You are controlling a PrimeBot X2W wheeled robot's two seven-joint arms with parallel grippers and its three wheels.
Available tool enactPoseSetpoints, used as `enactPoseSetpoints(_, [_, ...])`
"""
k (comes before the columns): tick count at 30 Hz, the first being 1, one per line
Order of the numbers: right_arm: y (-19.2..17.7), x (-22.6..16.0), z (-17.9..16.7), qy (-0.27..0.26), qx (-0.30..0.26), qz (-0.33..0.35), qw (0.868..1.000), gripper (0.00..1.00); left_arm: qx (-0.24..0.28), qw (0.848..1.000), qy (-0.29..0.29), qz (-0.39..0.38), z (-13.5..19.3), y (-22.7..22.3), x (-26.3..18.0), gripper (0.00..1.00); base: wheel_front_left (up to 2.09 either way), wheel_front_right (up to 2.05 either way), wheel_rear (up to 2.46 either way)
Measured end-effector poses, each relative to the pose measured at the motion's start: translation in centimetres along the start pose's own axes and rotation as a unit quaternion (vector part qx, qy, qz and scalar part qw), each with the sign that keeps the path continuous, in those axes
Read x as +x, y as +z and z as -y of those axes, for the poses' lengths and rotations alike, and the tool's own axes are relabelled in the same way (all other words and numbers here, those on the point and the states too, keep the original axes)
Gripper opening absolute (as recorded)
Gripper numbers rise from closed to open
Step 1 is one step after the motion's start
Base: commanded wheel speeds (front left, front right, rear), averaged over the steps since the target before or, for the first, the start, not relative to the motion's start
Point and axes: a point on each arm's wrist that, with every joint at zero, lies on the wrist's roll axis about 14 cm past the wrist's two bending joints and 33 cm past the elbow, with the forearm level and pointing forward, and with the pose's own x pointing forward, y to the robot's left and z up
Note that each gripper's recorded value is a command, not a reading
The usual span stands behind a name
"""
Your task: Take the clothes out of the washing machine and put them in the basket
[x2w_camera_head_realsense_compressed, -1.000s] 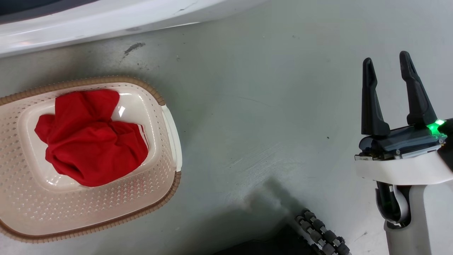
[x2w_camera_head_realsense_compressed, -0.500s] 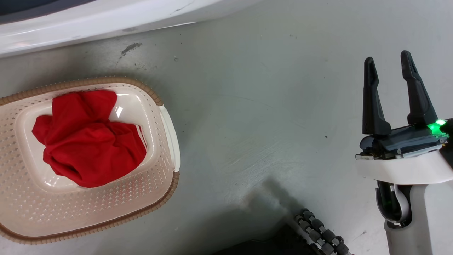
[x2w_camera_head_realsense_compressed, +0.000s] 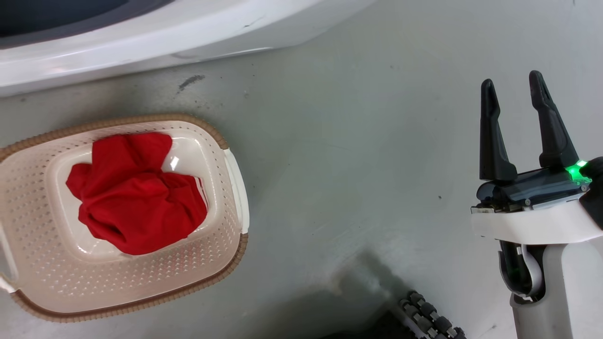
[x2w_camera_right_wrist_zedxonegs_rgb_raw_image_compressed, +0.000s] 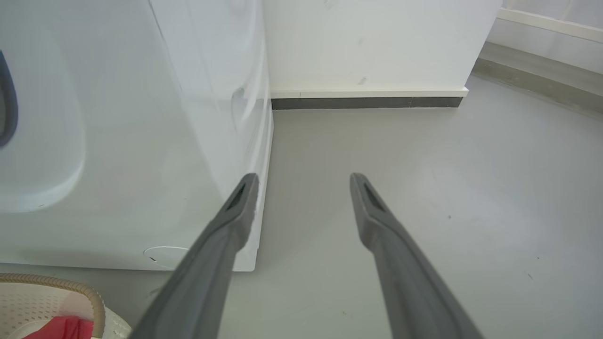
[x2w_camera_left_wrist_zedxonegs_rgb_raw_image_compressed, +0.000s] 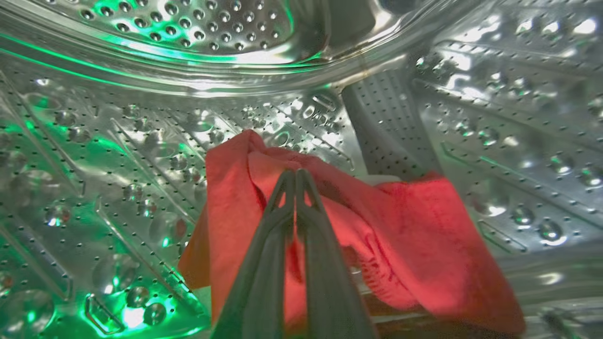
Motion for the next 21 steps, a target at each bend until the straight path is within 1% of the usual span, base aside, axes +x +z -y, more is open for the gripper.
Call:
enactPoseSetpoints(5, [1.0,0.0,-0.4,0.005,0.003,0.013,1.000,1.00,0.004,0.999,-0.012,0.042,0.5,1.7,-1.4,0.00,0.00,0.00,0.00])
enactPoseSetpoints(9, [1.6,-0.2,-0.4,0.005,0.004,0.020,1.000,1.00,0.003,0.998,-0.024,0.061,1.5,2.2,-2.2,0.00,0.00,0.00,0.00])
enactPoseSetpoints(13, [2.6,-0.6,-0.6,0.008,0.006,0.030,1.000,1.00,-0.013,0.995,-0.043,0.087,3.0,2.4,-3.6,0.00,0.00,0.00,0.00])
enactPoseSetpoints(18, [3.9,-1.3,-1.1,0.014,0.003,0.043,0.999,1.00,-0.012,0.993,-0.047,0.110,3.1,2.5,-6.0,0.00,0.00,0.00,0.00])
enactPoseSetpoints(21, [4.7,-1.5,-1.4,0.019,0.003,0.054,0.998,1.00,-0.019,0.990,-0.055,0.126,3.7,2.6,-7.4,0.00,0.00,0.00,0.00])
